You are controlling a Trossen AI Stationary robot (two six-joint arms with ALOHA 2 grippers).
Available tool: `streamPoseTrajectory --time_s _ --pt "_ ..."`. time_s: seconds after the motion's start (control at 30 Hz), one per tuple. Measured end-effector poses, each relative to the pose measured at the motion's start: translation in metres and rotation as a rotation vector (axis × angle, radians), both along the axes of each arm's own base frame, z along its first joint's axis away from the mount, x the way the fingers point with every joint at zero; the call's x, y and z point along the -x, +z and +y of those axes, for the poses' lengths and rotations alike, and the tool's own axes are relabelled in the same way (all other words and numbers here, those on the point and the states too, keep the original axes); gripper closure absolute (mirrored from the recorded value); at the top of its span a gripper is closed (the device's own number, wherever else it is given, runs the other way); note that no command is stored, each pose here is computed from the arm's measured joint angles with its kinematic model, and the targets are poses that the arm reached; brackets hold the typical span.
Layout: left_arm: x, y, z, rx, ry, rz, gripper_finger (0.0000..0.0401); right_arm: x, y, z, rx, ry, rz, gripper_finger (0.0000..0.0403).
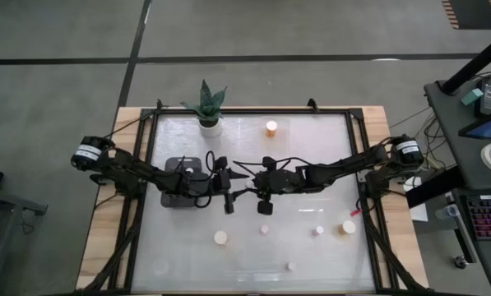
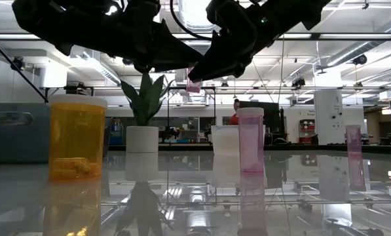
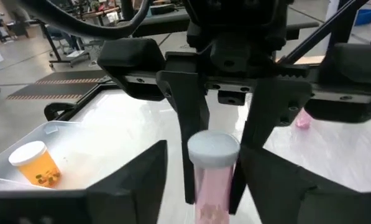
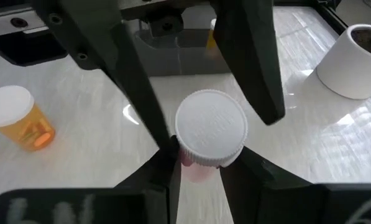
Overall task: Pick and place medicine bottles into bin by pill shape (circle, oval)
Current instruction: Put the small pink pill bottle into the black bin
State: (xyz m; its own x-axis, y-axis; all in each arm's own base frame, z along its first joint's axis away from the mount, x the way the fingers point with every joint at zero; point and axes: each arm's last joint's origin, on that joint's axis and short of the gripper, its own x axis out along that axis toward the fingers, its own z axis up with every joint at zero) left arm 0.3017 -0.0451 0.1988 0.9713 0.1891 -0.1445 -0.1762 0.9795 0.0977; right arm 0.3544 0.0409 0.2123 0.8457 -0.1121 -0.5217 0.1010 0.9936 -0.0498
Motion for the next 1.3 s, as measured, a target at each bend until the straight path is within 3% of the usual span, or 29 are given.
streamPoseTrajectory --time_s 0.13,0.43,0.67,0.8,1.07,1.3 --pt "0.005 0.001 0.000 -0.021 -0.016 0.045 0.0189 0.007 0.005 -0.001 -0.024 -0.021 0.030 0.0315" --pt "0.008 0.003 0.000 -0.016 -0.047 0.053 0.0187 0.018 0.024 0.000 -0.045 -0.020 0.002 0.0314" --pt "0.019 0.034 -0.002 -0.046 -0.073 -0.086 0.0195 0.020 0.022 0.000 -0.050 -0.029 0.030 0.0314" --pt "0.018 0.042 -0.001 -0.064 -0.071 -0.146 0.0243 0.020 0.021 0.000 -0.050 -0.030 0.033 0.0314" --pt "0.002 0.023 0.000 -0.059 -0.054 -0.154 0.0389 0.019 0.022 0.000 -0.050 -0.031 0.027 0.0314" --pt "-0.008 0.021 0.005 -0.053 -0.032 -0.184 0.0399 0.019 0.022 0.000 -0.050 -0.032 0.027 0.0314"
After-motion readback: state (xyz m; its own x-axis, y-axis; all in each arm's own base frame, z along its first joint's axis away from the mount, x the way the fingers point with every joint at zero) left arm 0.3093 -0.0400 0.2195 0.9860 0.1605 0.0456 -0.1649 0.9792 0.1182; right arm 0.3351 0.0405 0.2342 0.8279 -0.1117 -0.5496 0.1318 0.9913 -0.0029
